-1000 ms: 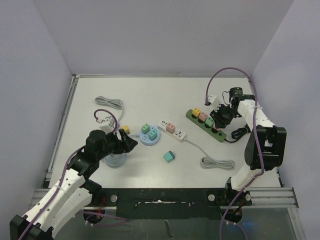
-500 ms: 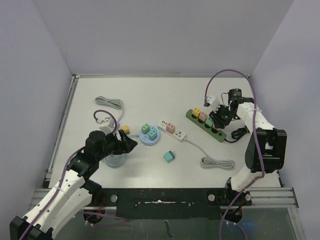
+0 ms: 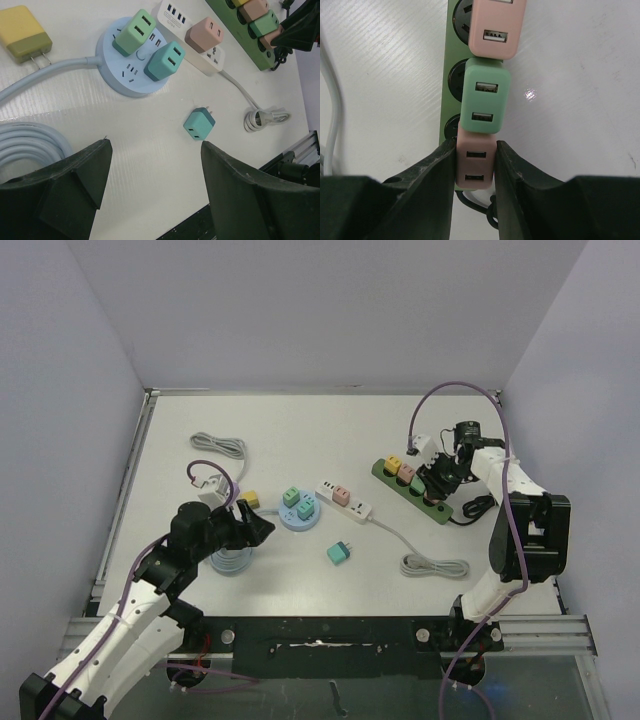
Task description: Insert the plug
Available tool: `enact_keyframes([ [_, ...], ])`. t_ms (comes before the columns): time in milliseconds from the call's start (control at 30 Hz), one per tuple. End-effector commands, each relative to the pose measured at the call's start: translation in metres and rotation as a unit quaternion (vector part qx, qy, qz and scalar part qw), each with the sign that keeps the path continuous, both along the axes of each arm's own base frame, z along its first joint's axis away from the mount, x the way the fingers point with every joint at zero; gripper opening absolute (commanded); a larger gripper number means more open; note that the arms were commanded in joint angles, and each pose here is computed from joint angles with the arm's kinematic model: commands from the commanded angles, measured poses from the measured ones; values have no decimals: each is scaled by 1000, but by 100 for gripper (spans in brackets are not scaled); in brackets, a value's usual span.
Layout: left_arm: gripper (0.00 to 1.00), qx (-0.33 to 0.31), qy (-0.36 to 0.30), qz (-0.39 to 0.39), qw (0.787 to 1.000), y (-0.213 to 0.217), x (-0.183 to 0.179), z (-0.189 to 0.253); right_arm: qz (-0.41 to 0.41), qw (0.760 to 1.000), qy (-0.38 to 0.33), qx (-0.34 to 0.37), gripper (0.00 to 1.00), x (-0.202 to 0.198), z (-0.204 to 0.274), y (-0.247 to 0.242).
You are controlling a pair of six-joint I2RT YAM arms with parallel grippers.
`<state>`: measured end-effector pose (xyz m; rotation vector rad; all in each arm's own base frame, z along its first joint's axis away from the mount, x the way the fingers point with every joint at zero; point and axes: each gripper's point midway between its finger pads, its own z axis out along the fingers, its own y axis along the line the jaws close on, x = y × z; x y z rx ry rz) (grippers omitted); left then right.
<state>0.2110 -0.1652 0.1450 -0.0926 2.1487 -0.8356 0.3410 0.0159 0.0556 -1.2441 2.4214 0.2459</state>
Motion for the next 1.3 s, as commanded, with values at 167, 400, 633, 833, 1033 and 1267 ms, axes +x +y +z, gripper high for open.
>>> enact_keyframes([
  [167,70,-16,-34,3,999,-3,8,16,-1,993,105,-61,0,-43,-74,-20],
  [400,70,-16,-35,-1,999,-3,8,18,-17,995,100,-16,0,-49,-80,-15],
  [633,70,-14,-38,3,999,-2,8,19,-22,999,31,-9,1,-21,-42,-18],
  [833,70,-11,-38,7,999,0,9,18,-28,999,-18,-3,34,-12,-13,-16],
  [1033,70,-10,-35,7,999,0,9,17,-27,999,-30,-5,40,-9,5,-17],
  [1267,70,-10,-36,8,999,0,10,17,-23,998,-52,7,42,-4,22,-14],
])
